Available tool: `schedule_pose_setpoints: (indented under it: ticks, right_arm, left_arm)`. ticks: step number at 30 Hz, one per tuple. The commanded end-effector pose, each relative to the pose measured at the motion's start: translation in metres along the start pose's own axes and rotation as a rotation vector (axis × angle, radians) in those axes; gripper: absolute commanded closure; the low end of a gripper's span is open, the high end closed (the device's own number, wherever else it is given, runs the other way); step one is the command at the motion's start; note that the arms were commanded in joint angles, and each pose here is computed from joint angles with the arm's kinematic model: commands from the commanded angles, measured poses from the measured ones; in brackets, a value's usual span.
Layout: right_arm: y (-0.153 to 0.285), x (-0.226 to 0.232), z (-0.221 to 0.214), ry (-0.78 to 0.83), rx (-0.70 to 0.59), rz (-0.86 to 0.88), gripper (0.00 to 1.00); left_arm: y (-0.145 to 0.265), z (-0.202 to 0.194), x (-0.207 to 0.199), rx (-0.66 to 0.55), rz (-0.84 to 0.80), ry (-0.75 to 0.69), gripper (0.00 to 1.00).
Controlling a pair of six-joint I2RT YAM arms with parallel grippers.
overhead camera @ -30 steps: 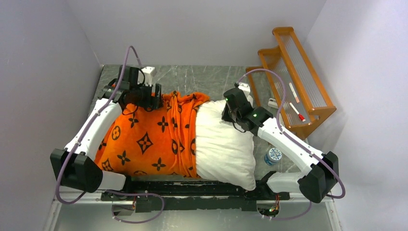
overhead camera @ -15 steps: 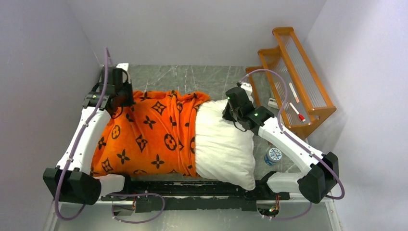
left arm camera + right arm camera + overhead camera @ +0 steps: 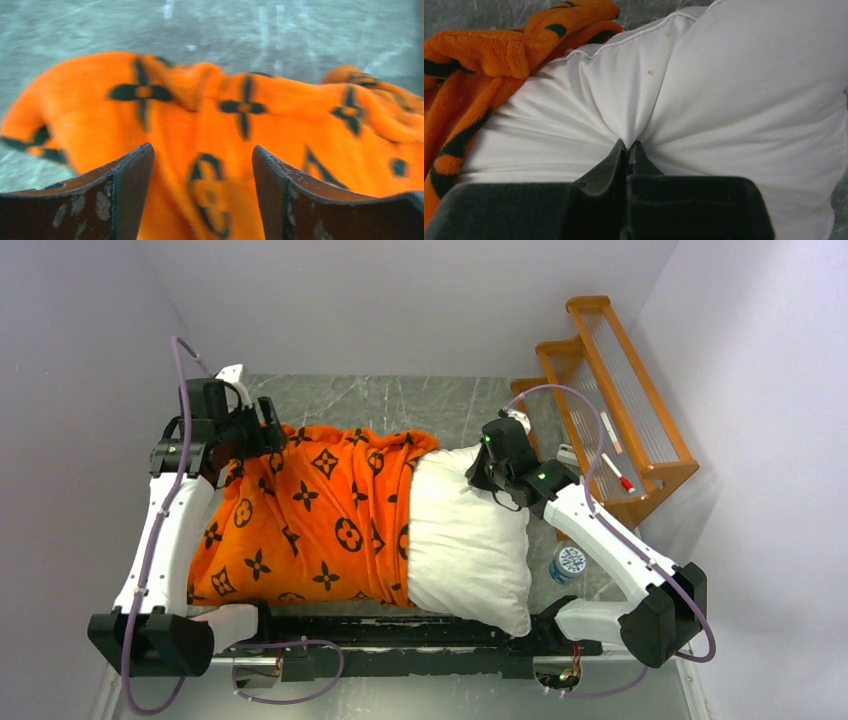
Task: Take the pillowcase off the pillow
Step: Remove the pillow from the pillowcase.
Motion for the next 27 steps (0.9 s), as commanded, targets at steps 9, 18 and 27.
schedule_pose_setpoints:
  ticks: [9, 18, 27]
  right_arm:
    - [0.006, -0.019, -0.035, 0.054, 0.157, -0.033, 1.00]
    - [0.007, -0.019, -0.035, 0.049, 0.155, -0.041, 1.00]
    - [0.005, -0.028, -0.035, 0.056, 0.150, -0.114, 1.00]
  left_arm:
    - [0.010, -0.053, -0.153, 0.148, -0.445, -0.293, 0.15]
    - [-0.035, -0.085, -0.113, 0.192, 0.020, -0.432, 0.80]
    - [-0.020, -0.012, -0.014, 0.005, 0.259, -0.214, 0.95]
Point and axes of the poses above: each gripper's point midway between its finger pads, its own y axis back along the fingers, its own x axis along the line the jaws close on, z = x × y, the point moved 6 cm from there along y, back along the fingers, and after that the axes turned 9 degrees about y, right-handed, at the moved point
